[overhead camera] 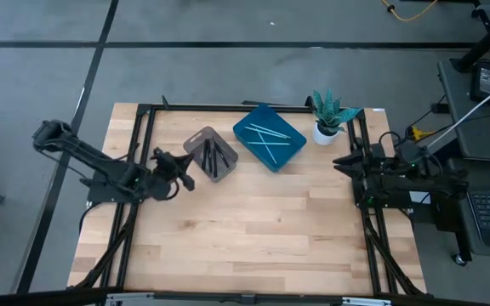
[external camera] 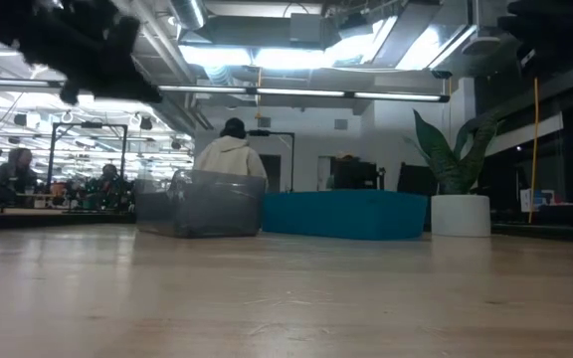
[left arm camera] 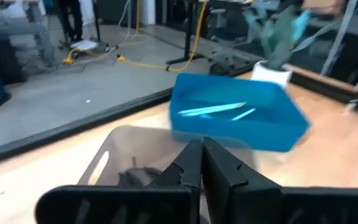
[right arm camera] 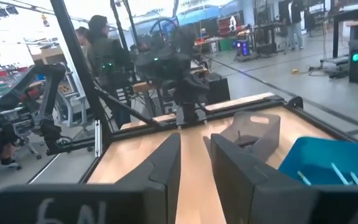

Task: Sort pens & pencils
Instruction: Return to Home Position

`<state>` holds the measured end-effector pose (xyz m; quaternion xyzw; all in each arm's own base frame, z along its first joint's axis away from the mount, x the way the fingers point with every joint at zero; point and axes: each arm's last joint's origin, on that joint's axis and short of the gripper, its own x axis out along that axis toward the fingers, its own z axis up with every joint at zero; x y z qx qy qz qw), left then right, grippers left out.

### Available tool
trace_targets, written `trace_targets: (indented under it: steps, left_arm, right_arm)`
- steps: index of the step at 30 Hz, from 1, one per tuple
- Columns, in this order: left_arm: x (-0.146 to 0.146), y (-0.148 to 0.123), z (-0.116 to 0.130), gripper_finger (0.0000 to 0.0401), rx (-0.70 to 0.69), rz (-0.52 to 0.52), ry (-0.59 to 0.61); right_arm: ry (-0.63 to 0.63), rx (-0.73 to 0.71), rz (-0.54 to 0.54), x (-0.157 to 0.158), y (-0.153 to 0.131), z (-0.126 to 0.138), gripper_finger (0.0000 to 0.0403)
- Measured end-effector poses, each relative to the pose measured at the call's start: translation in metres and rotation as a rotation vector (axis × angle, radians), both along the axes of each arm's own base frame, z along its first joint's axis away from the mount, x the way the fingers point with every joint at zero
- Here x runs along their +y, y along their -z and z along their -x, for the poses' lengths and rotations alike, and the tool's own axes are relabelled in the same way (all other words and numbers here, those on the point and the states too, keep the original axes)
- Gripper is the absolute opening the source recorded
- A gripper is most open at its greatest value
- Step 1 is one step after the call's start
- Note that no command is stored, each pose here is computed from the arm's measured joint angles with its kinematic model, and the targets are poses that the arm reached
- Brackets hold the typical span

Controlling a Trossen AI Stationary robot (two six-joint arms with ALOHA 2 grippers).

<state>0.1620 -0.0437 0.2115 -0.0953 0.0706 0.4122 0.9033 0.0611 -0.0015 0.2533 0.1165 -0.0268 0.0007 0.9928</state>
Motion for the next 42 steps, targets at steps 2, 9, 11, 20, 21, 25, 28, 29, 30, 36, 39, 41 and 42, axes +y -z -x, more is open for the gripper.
trace_targets:
  steps: [2, 9, 11, 20, 21, 25, 28, 29, 30, 36, 39, 41, 42]
  left_arm:
    - [0.010, 0.012, -0.001, 0.0002, 0.012, 0.014, -0.012]
    - [0.035, 0.032, -0.006, 0.0010, 0.024, 0.025, 0.077]
    - [0.041, 0.036, -0.006, 0.0014, 0.046, 0.030, 0.094]
    - [0.053, 0.062, 0.006, 0.0024, 0.074, 0.065, 0.042]
    - [0.054, 0.066, 0.008, 0.0024, 0.062, 0.070, 0.039]
    - [0.055, 0.079, 0.017, 0.0027, 0.020, 0.073, 0.040]
    - [0.055, 0.087, 0.024, 0.0027, 0.001, 0.075, 0.043]
    - [0.055, 0.088, 0.024, 0.0025, 0.010, 0.076, 0.047]
    - [0.055, 0.089, 0.024, 0.0023, 0.014, 0.079, 0.056]
    - [0.054, 0.089, 0.023, 0.0008, 0.034, 0.081, 0.109]
    - [0.053, 0.090, 0.023, 0.0002, 0.043, 0.087, 0.134]
    - [0.053, 0.091, 0.022, 0.0002, 0.059, 0.087, 0.140]
    - [0.052, 0.092, 0.022, 0.0003, 0.060, 0.091, 0.141]
  right_arm:
    - [0.000, 0.013, -0.008, 0.000, 0.002, 0.001, 0.0090]
    - [0.013, 0.078, -0.012, 0.000, 0.008, 0.001, 0.0090]
    - [0.032, 0.098, 0.005, -0.001, 0.010, 0.001, 0.0090]
    - [0.078, 0.161, 0.030, -0.003, 0.028, -0.007, 0.0090]
    - [0.081, 0.151, 0.037, -0.003, 0.029, -0.008, 0.0090]
    - [0.104, 0.143, 0.058, -0.004, 0.044, -0.016, 0.0090]
    - [0.115, 0.157, 0.052, -0.004, 0.056, -0.021, 0.0090]
    - [0.115, 0.149, 0.053, -0.004, 0.058, -0.023, 0.0090]
    - [0.115, 0.140, 0.057, -0.004, 0.060, -0.024, 0.0090]
    - [0.092, 0.136, 0.075, -0.004, 0.060, -0.024, 0.0090]
    - [0.012, 0.132, 0.090, -0.001, 0.060, -0.024, 0.0090]
    - [-0.018, 0.131, 0.110, -0.001, 0.060, -0.024, 0.0090]
    - [-0.019, 0.132, 0.119, -0.001, 0.060, -0.025, 0.0090]
